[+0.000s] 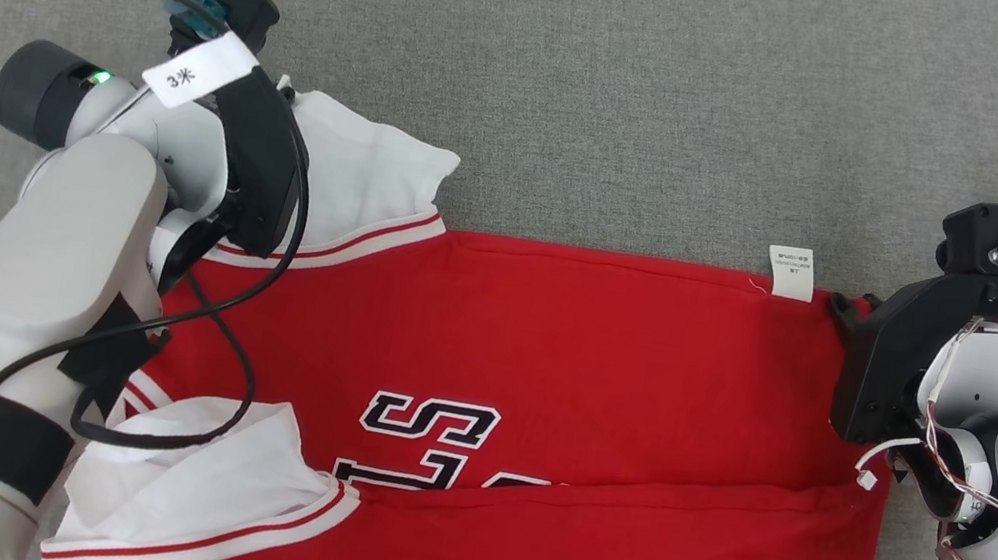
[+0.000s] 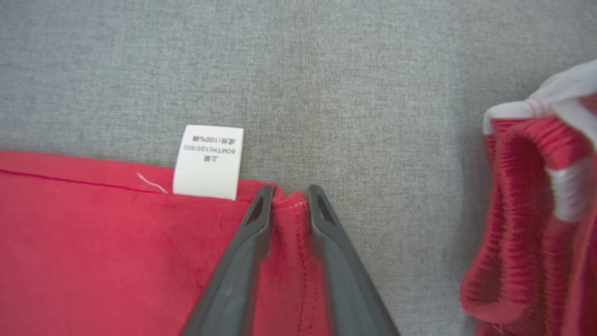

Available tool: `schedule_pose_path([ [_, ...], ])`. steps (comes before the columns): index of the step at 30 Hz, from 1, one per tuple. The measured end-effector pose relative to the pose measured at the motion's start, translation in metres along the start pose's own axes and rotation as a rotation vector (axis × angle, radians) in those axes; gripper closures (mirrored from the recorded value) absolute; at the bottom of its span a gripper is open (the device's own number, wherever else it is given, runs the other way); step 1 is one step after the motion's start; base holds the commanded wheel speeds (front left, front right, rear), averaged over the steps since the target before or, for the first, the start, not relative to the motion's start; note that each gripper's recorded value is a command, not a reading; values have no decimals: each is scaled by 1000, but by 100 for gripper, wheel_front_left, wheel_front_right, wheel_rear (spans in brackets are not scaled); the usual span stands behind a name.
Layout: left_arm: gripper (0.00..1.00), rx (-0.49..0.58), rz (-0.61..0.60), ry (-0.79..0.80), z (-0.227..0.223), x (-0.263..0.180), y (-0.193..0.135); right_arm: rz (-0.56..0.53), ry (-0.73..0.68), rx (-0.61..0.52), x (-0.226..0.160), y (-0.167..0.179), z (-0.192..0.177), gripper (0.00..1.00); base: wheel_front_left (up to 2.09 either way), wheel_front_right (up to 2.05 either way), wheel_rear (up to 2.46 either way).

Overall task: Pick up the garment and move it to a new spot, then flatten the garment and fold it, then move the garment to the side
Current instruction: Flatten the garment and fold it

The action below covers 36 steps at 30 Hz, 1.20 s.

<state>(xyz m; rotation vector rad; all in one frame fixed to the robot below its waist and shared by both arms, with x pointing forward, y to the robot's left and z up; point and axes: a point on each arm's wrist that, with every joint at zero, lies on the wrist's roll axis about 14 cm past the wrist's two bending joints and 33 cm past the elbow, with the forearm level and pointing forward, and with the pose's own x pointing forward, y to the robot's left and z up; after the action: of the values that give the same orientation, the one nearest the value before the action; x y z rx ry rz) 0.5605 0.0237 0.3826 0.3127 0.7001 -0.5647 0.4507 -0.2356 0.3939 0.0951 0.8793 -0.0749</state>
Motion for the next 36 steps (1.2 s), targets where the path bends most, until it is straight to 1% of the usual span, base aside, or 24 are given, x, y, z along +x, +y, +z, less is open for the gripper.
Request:
schedule_pose_path([
  [2,100,1,2,0,2,1,1,2,11,2,2,1,-3,67,0,0,0],
  [4,100,0,3,2,1,1,2,3,15,0,3,2,-4,79,0,0,0],
  [5,100,0,3,2,1,1,2,4,16,-1,3,2,-4,94,0,0,0],
  [6,100,0,4,2,1,1,2,5,16,-2,3,3,-4,100,0,0,0],
  [11,100,-2,6,-12,4,-1,2,2,-4,-7,1,2,1,100,0,0,0],
  [13,100,-3,7,-32,9,-3,2,-10,-51,-2,-2,0,13,100,0,0,0],
  [15,100,-2,8,-43,12,-5,2,-18,-75,0,-5,-3,19,100,0,0,0],
  [20,100,-7,24,-104,26,-9,4,-33,-115,16,-8,-7,25,100,0,0,0],
  [24,100,-12,39,-161,41,-14,8,-36,-112,23,-7,-8,22,100,0,0,0],
  [29,100,-39,71,-270,61,-24,14,-34,-127,28,-8,-7,23,100,0,0,0],
  [33,100,-65,70,-386,81,-37,11,-37,-143,46,-8,-10,19,100,0,0,0],
  [36,100,-101,59,-439,77,-44,2,-35,-156,55,-9,-9,17,100,0,0,0],
])
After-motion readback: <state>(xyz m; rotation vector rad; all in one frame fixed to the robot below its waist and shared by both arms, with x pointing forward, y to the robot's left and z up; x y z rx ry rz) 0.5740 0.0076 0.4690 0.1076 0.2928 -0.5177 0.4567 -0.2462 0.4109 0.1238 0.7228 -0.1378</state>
